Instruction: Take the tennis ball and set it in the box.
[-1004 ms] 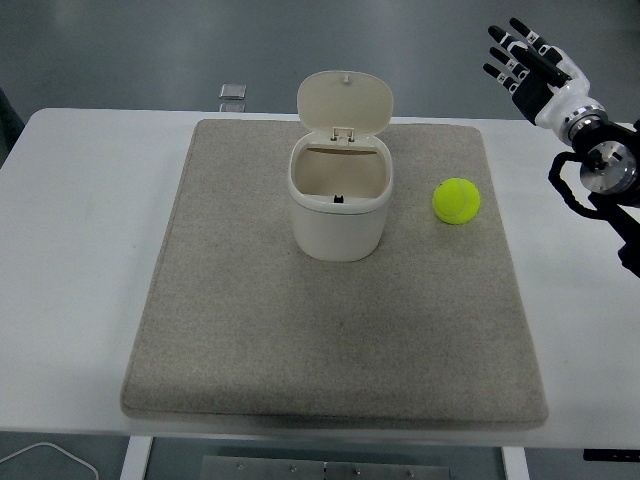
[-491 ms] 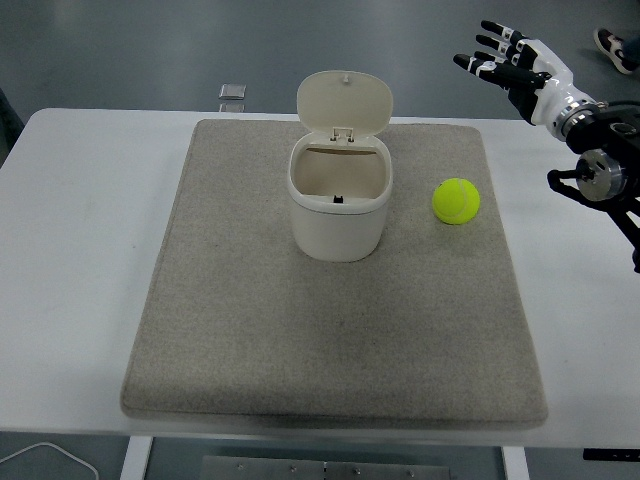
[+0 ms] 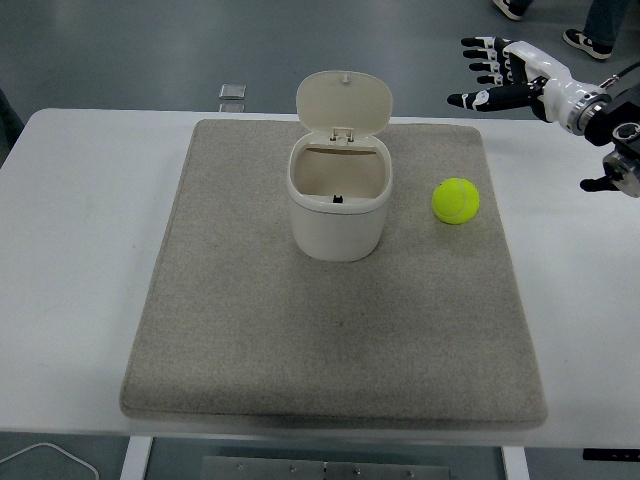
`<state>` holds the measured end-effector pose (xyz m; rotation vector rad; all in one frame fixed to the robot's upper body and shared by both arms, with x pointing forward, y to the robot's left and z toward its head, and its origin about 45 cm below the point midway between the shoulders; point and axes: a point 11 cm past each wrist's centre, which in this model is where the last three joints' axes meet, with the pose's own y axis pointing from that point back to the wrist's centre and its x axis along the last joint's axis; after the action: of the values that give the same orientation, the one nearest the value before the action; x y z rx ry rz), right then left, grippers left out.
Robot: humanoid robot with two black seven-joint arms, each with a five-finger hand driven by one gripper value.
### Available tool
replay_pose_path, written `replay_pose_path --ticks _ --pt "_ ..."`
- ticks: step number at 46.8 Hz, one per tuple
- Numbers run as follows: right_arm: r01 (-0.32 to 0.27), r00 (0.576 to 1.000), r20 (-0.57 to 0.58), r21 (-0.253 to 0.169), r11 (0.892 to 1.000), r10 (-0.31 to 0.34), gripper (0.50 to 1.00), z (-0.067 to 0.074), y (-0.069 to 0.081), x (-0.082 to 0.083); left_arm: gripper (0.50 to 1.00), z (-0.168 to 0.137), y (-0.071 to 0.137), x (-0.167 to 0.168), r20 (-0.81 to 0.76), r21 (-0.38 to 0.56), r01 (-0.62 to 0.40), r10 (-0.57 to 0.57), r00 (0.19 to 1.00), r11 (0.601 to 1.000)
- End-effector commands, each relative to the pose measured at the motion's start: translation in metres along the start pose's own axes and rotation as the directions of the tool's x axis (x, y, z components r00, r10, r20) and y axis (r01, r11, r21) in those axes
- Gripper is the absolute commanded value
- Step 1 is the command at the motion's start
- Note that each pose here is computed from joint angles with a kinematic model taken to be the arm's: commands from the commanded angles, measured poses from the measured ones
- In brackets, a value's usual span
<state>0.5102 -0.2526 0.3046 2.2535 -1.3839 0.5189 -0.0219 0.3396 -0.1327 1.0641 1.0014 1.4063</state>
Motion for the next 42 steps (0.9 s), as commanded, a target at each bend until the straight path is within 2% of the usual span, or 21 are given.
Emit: replay_pose_path --ticks 1,4,11,15,20,24,29,35,42 --pt "0.044 0.993 -0.110 0.033 0.999 -0.040 0.928 -0.004 0.000 -0.004 0.990 0.000 0.000 0.000 0.000 0.000 0.000 0.000 1.000 1.000" --pt "0.064 0.985 -0.163 0.047 0.997 -0.055 0.928 -0.005 0.002 -0.004 0.992 0.000 0.000 0.000 0.000 0.000 0.001 -0.001 1.000 1.000" --pt "0.108 0.955 -0.283 0.034 0.994 -0.095 0.928 -0.004 0.004 -0.005 0.992 0.000 0.000 0.000 0.000 0.000 0.000 0.000 1.000 1.000" --pt "0.161 0.928 -0.347 0.033 0.986 -0.139 0.928 -0.003 0.005 -0.011 0.992 0.000 0.000 0.000 0.000 0.000 0.000 0.000 1.000 1.000" --pt "0.196 0.897 -0.408 0.027 0.980 -0.168 0.928 0.001 0.012 -0.007 0.992 0.000 0.000 0.000 0.000 0.000 0.000 0.000 1.000 1.000" --pt "0.247 0.869 -0.449 0.025 0.969 -0.210 0.928 0.000 0.014 -0.017 0.992 0.000 0.000 0.000 0.000 0.000 0.000 0.000 1.000 1.000" --pt "0.286 0.830 -0.503 0.012 0.958 -0.242 0.928 0.003 0.020 -0.021 0.992 0.000 0.000 0.000 0.000 0.000 0.001 -0.001 1.000 1.000" --pt "0.347 0.779 -0.555 -0.008 0.938 -0.292 0.928 0.008 0.024 -0.035 0.990 0.000 0.000 0.000 0.000 0.000 0.000 0.000 1.000 1.000" --pt "0.372 0.732 -0.599 -0.045 0.927 -0.323 0.928 0.019 0.026 -0.043 0.992 0.000 0.000 0.000 0.000 0.000 0.000 0.000 1.000 1.000"
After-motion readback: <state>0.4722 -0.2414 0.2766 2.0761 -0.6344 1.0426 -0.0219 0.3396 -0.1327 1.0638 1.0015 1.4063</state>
